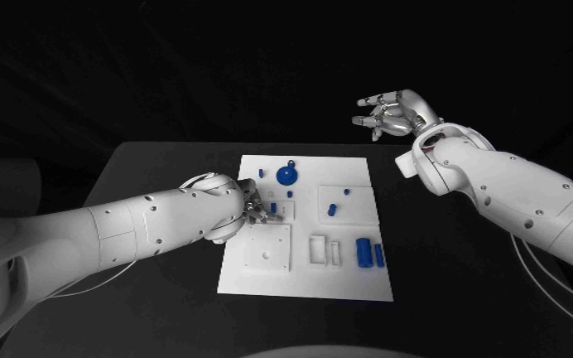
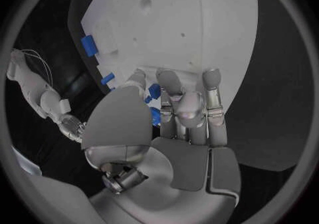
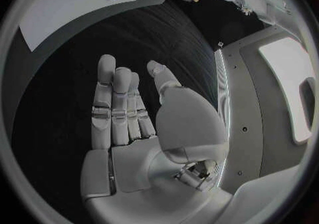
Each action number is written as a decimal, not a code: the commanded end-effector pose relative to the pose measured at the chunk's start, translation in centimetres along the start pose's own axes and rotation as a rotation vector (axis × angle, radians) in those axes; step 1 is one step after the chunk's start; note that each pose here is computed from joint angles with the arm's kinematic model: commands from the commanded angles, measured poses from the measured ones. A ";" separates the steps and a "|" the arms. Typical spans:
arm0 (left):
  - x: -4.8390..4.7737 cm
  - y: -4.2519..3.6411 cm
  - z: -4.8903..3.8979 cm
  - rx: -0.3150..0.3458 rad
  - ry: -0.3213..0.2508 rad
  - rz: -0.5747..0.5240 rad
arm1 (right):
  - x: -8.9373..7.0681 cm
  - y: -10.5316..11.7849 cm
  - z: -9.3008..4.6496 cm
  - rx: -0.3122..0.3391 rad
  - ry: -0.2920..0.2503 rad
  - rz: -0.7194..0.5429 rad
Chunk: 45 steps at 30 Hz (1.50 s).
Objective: Assemble the parts on the task board
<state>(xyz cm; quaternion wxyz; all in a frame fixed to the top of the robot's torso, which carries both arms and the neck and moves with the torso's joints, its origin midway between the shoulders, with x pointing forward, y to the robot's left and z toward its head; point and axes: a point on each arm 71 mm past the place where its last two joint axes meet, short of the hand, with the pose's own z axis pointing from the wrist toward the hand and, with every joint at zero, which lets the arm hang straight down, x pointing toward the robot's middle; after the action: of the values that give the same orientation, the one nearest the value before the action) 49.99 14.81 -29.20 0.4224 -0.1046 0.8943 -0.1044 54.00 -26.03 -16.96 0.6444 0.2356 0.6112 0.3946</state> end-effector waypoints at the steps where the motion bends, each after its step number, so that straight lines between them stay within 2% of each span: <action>1: 0.13 -0.07 -0.28 0.012 0.034 0.002 | 0.0 0.0 0.0 -0.009 0.008 0.003; 6: -0.39 0.27 -0.72 0.012 0.038 -0.006 | -0.1 -0.1 0.0 -0.007 0.007 0.002; 11: -1.62 0.30 -1.41 0.026 0.040 -0.035 | -0.2 -0.2 -0.1 -0.005 0.005 0.000; 15: -3.47 0.13 -2.07 0.047 0.056 -0.084 | -0.3 -0.3 -0.1 -0.001 0.003 -0.001; 17: -4.84 0.12 -2.30 0.054 0.052 -0.114 | -0.3 -0.4 -0.1 0.001 0.002 -0.002; 20: -6.64 0.19 -2.38 0.057 0.036 -0.147 | -0.3 -0.5 -0.1 0.003 0.001 -0.001; 22: -7.31 0.23 -2.36 0.057 0.032 -0.160 | -0.3 -0.5 -0.1 0.004 0.001 -0.001; 23: -8.04 0.28 -2.28 0.054 0.028 -0.175 | -0.3 -0.5 -0.1 0.005 0.001 -0.001; 29: -10.25 0.77 -1.55 0.029 0.015 -0.209 | -0.3 -0.6 0.0 0.007 0.003 -0.001; 35: -12.49 1.32 -0.44 -0.017 -0.005 -0.203 | -0.1 -0.5 0.0 0.007 0.003 0.002; 39: -13.54 1.48 0.23 -0.033 -0.020 -0.191 | 0.0 -0.4 0.0 0.005 0.004 0.004; 45: -14.74 1.53 1.04 -0.012 -0.054 -0.187 | 0.0 -0.2 0.0 0.003 0.006 0.008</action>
<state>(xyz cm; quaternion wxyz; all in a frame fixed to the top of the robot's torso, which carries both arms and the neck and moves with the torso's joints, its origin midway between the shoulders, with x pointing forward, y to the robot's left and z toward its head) 59.71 20.76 -19.55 0.4398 -0.2181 0.8640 -0.1120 54.12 -26.29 -17.21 0.6433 0.2407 0.6119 0.3921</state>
